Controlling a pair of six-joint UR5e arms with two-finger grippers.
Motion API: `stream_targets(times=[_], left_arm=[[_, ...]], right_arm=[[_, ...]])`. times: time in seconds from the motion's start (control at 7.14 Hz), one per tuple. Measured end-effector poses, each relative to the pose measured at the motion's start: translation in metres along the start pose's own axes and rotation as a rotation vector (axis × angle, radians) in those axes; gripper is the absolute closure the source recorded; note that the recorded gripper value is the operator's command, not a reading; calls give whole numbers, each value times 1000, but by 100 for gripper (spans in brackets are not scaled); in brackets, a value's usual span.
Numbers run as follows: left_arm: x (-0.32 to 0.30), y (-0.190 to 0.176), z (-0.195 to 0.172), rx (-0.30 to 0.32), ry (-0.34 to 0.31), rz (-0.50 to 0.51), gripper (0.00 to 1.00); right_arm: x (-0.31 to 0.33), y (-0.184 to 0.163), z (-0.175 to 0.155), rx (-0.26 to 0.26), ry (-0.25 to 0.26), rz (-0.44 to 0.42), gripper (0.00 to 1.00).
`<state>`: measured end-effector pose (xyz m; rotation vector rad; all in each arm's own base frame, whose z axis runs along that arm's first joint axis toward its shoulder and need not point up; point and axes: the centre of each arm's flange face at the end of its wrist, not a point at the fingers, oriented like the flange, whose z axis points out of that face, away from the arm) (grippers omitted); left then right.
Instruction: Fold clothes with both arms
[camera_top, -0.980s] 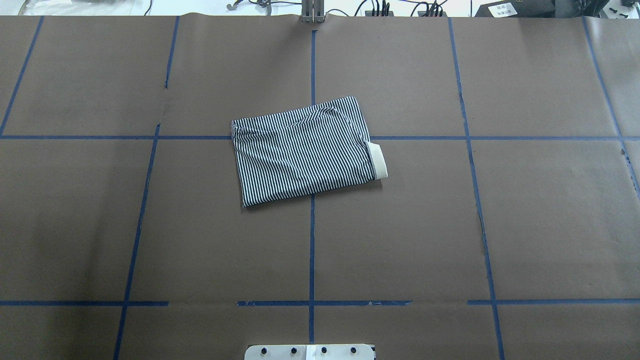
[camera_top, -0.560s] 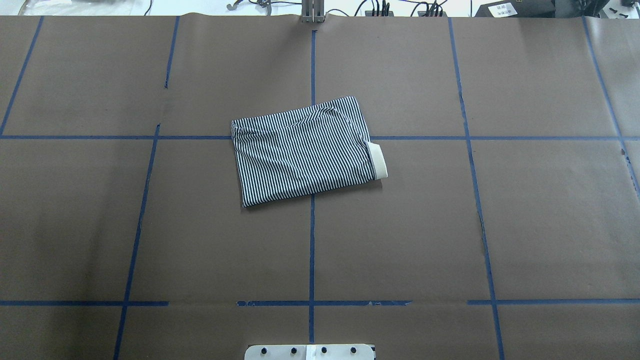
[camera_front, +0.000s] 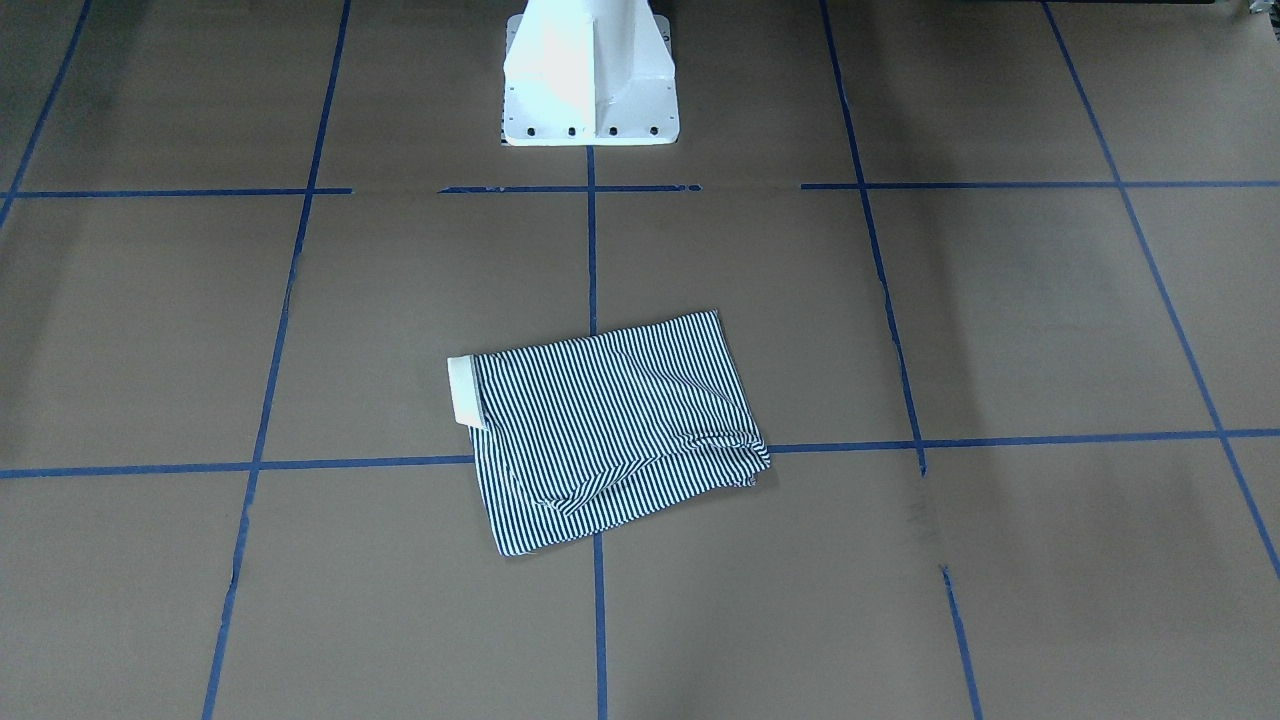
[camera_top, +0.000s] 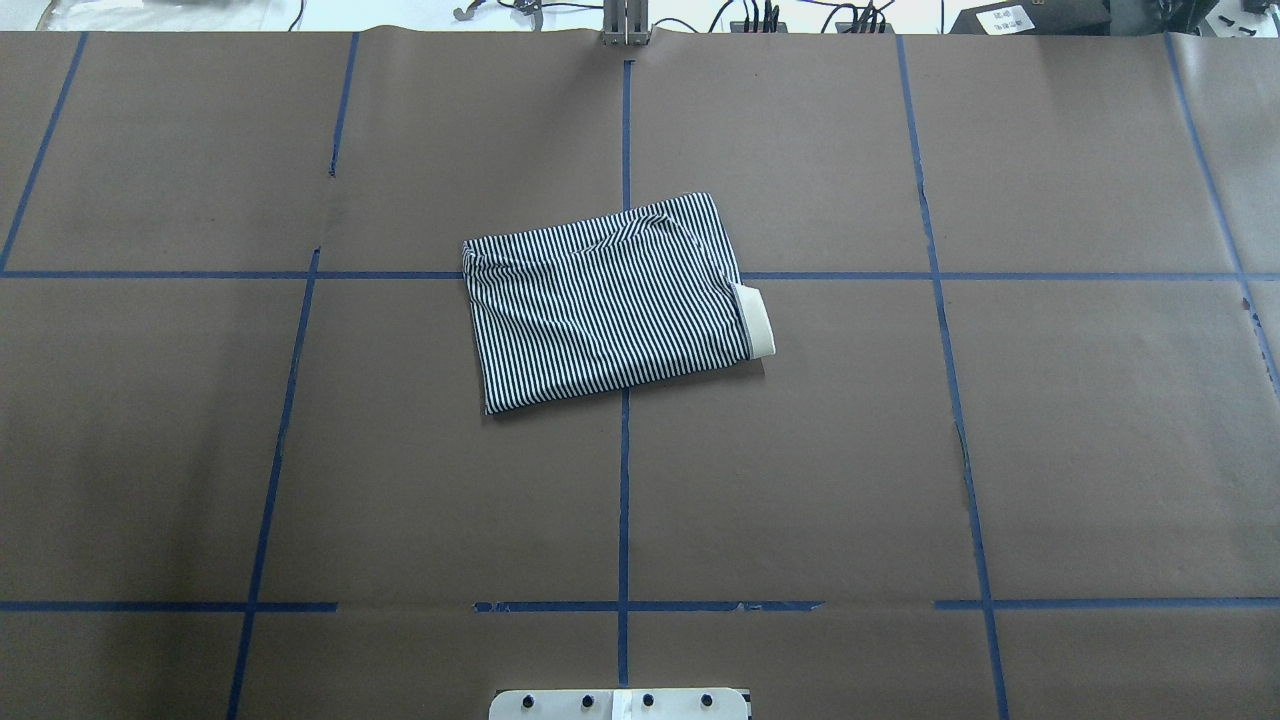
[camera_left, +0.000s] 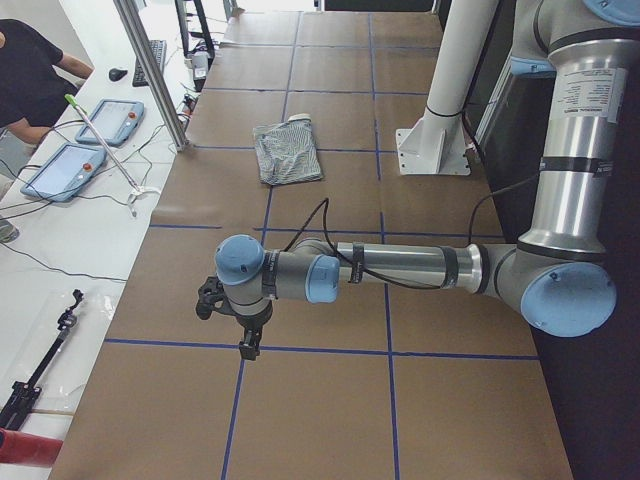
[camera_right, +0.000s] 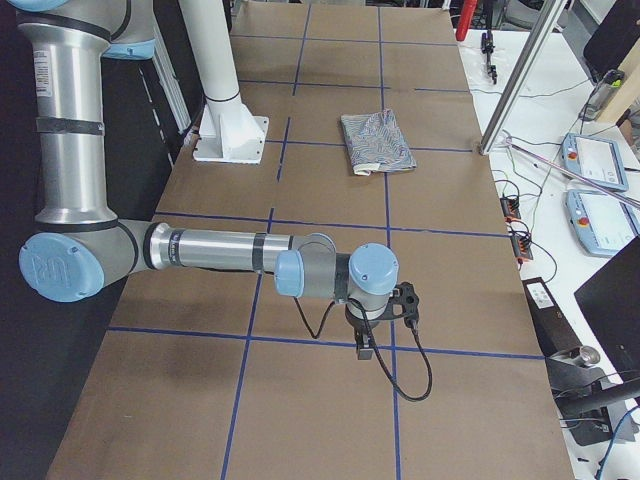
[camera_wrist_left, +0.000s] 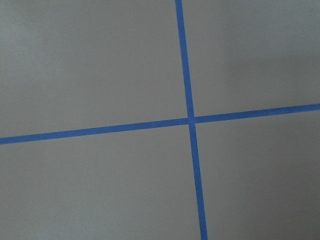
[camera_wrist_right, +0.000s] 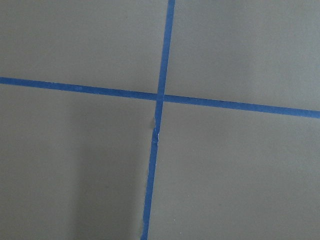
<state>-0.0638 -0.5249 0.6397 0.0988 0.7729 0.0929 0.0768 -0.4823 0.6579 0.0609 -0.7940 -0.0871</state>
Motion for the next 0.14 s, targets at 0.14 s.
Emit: stream_targets(times=[0.14], left_arm=[[1, -2, -1, 3, -1, 3, 0]], right_arm=[[-1, -1, -1, 2, 0, -2, 0]])
